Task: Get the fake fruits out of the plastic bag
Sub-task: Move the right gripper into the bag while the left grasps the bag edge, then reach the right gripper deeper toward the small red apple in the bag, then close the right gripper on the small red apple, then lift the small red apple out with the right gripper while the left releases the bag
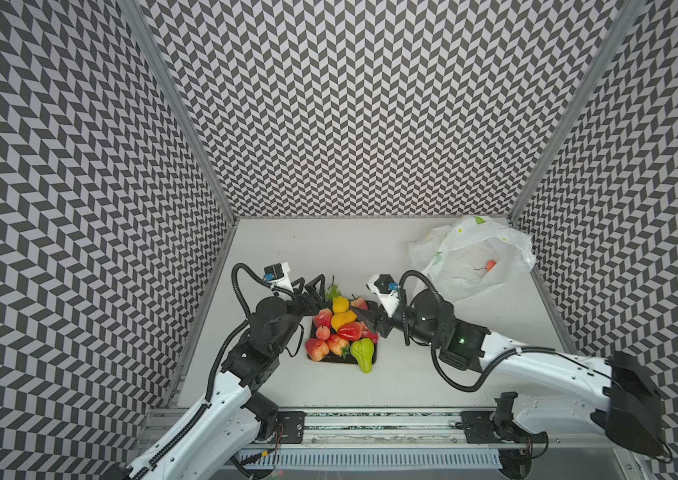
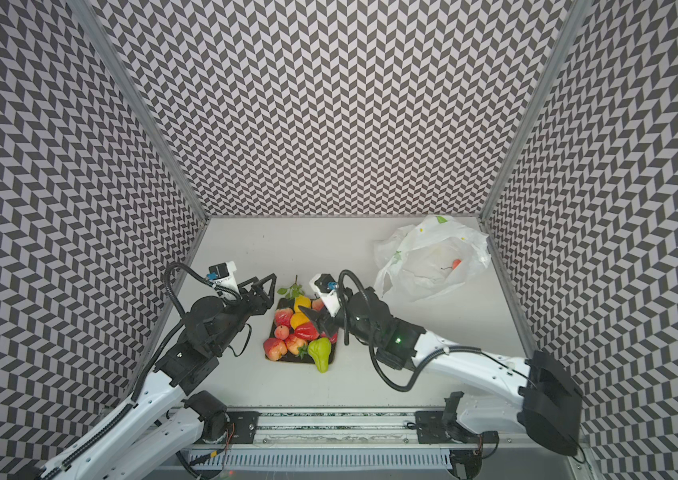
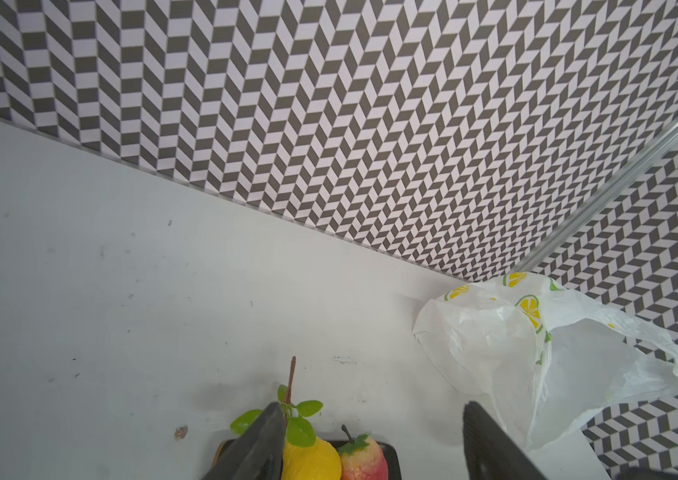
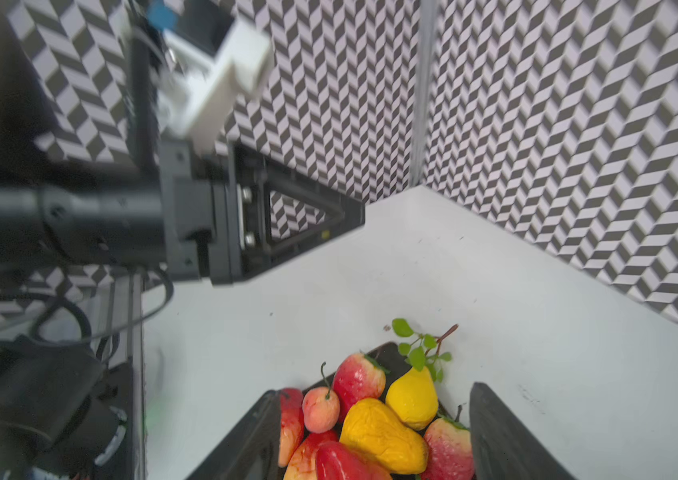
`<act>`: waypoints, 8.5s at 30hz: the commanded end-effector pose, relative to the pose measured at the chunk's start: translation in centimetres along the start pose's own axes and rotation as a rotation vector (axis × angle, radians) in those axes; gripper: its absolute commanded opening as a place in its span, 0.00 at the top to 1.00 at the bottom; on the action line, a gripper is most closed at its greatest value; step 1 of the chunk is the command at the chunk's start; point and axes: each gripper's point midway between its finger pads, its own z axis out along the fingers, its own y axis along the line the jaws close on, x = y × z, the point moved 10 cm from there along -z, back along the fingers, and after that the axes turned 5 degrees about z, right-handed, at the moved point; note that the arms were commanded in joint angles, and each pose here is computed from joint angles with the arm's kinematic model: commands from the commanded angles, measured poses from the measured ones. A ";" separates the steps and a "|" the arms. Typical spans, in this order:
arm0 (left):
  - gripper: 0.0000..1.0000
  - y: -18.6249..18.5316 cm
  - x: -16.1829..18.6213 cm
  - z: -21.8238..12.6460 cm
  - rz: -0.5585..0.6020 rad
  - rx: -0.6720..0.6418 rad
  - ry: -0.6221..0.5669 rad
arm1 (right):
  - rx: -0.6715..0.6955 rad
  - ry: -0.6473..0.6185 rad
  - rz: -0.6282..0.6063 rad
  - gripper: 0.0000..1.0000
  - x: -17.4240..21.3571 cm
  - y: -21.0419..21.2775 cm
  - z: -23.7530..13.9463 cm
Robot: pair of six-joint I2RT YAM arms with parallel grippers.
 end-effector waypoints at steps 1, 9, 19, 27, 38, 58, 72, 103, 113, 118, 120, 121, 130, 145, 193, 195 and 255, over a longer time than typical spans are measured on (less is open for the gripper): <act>0.30 -1.6 -1.6 0.3 0.010 0.119 -0.041 | 0.229 -0.009 0.124 0.35 0.7 -2.6 -2.8; 0.27 -6.4 1.4 3.0 0.112 0.316 0.052 | 0.621 -0.067 0.597 0.47 5.1 -10.2 -9.9; 0.09 -15.4 7.6 9.8 0.289 0.488 0.291 | 0.791 -0.018 0.742 0.47 7.2 -16.6 -10.0; 0.00 -18.3 10.8 15.9 0.341 0.499 0.384 | 0.830 -0.062 0.783 0.48 6.6 -21.6 -9.5; 0.24 -19.8 13.0 22.7 0.295 0.503 0.404 | 1.048 -0.040 0.795 0.49 8.1 -27.2 -9.0; 1.00 -20.9 15.3 16.7 0.287 0.693 0.388 | 1.241 0.049 1.181 0.51 16.5 -28.4 -15.9; 1.00 -23.3 15.3 12.6 0.288 0.735 0.364 | 1.205 -0.109 1.098 0.51 11.9 -28.2 -17.7; 1.00 -25.8 16.4 9.7 0.278 0.864 0.390 | 1.227 0.152 1.045 0.61 15.4 -33.9 -14.3; 1.00 -25.9 16.4 9.3 0.219 0.905 0.411 | 1.325 0.284 0.993 0.65 16.7 -34.1 -12.2; 1.00 -26.0 16.2 9.2 0.216 0.909 0.405 | 1.323 0.362 1.000 0.71 17.5 -35.0 -11.2; 1.00 -26.0 16.1 9.2 0.221 0.906 0.403 | 1.313 0.385 0.991 0.71 17.6 -35.1 -10.7; 1.00 -26.0 16.0 9.2 0.222 0.902 0.401 | 1.307 0.396 0.991 0.71 17.7 -35.2 -10.4; 1.00 -25.9 16.4 9.3 0.227 0.896 0.409 | 1.279 0.424 0.998 1.00 18.2 -35.1 -10.2; 1.00 -24.2 17.3 11.4 0.244 0.792 0.416 | 1.119 0.186 0.990 1.00 12.1 -32.8 -12.0; 1.00 -28.1 18.6 7.1 0.539 1.148 0.437 | 1.172 0.155 1.022 0.45 15.3 -35.6 -11.7; 1.00 -27.9 18.8 7.2 0.528 1.148 0.448 | 1.163 0.170 1.019 0.44 15.5 -35.8 -11.4; 1.00 -21.7 15.1 23.0 0.347 0.528 0.418 | 0.788 0.006 0.986 0.67 7.9 -23.6 -16.3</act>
